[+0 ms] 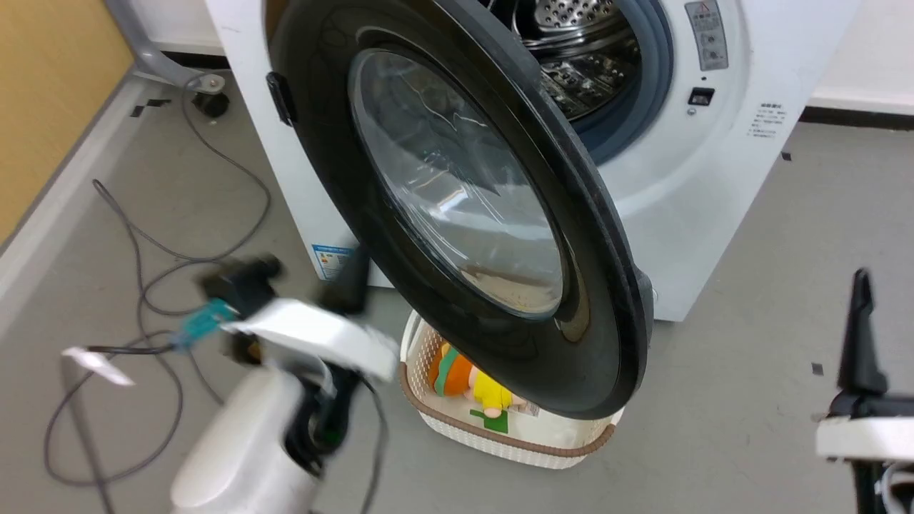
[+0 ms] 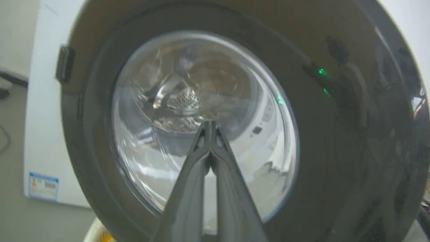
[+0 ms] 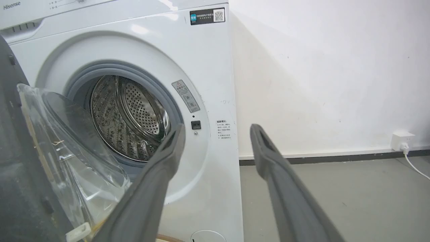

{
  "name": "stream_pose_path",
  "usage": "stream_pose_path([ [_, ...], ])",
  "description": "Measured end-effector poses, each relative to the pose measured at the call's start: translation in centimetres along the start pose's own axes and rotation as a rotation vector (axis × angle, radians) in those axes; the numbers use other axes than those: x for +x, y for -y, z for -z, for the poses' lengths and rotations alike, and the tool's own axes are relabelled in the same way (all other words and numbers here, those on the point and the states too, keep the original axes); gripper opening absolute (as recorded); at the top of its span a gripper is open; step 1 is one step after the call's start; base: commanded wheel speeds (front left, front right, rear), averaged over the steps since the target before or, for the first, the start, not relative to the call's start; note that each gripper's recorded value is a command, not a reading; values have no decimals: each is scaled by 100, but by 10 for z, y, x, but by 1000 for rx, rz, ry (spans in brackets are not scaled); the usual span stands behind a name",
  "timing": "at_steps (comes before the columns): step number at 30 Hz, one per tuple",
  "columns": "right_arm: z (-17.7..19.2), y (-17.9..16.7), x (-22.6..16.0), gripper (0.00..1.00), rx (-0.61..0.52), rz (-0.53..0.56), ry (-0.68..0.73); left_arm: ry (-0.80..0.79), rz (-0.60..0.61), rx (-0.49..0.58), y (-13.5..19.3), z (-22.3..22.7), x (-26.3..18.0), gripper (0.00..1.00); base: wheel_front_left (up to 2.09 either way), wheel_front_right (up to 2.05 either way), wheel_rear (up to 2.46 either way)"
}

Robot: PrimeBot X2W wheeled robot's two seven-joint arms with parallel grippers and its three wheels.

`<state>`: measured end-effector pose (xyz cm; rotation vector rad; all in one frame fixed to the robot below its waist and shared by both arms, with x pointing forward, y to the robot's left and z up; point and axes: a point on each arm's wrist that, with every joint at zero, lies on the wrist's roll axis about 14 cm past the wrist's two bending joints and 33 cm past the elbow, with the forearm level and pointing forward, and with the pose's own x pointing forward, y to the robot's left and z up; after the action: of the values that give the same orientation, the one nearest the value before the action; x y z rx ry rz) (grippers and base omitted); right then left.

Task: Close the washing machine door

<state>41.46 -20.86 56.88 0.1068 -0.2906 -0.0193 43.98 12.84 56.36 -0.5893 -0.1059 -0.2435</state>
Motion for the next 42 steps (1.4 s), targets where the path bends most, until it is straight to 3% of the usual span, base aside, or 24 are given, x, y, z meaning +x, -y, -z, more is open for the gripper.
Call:
stream_pose_path([
  [6,-37,-4,16,100,-22,-10,117,246,-121,451,-6,-72,-10,0,0,0,0],
  [10,-63,-12,26,100,3,-26,205,290,-228,611,-22,-85,-31,0,0,0,0],
  [12,-80,-21,31,100,23,-47,260,297,-280,634,-32,-88,-43,0,0,0,0],
  [13,-88,-24,33,100,28,-56,286,296,-298,657,-36,-89,-48,12,0,0,0],
  [14,-96,-27,36,100,46,-63,311,294,-312,667,-39,-89,-53,86,0,0,0],
  [15,-102,-29,38,100,82,-66,333,291,-323,675,-42,-88,-58,100,0,0,0],
  [22,-155,-67,41,100,353,-197,493,209,-365,732,-58,-69,-93,100,0,0,0],
  [23,-163,-75,40,74,384,-228,514,200,-370,735,-60,-67,-97,100,0,0,0],
  [24,-171,-85,38,36,405,-262,533,193,-380,739,-63,-66,-101,100,0,0,0],
  [25,-178,-96,35,9,423,-299,550,186,-385,738,-64,-64,-105,100,0,0,0],
  [26,-185,-106,32,0,449,-338,563,181,-392,736,-66,-62,-109,100,0,0,0],
  [32,-199,-171,7,0,539,-621,542,171,-416,738,-70,-61,-120,100,0,0,0],
  [35,-175,-222,-23,0,515,-861,416,176,-431,740,-72,-63,-119,100,0,0,0],
  [42,-121,-258,-59,0,414,-1045,217,167,-425,750,-72,-59,-114,100,0,0,0],
])
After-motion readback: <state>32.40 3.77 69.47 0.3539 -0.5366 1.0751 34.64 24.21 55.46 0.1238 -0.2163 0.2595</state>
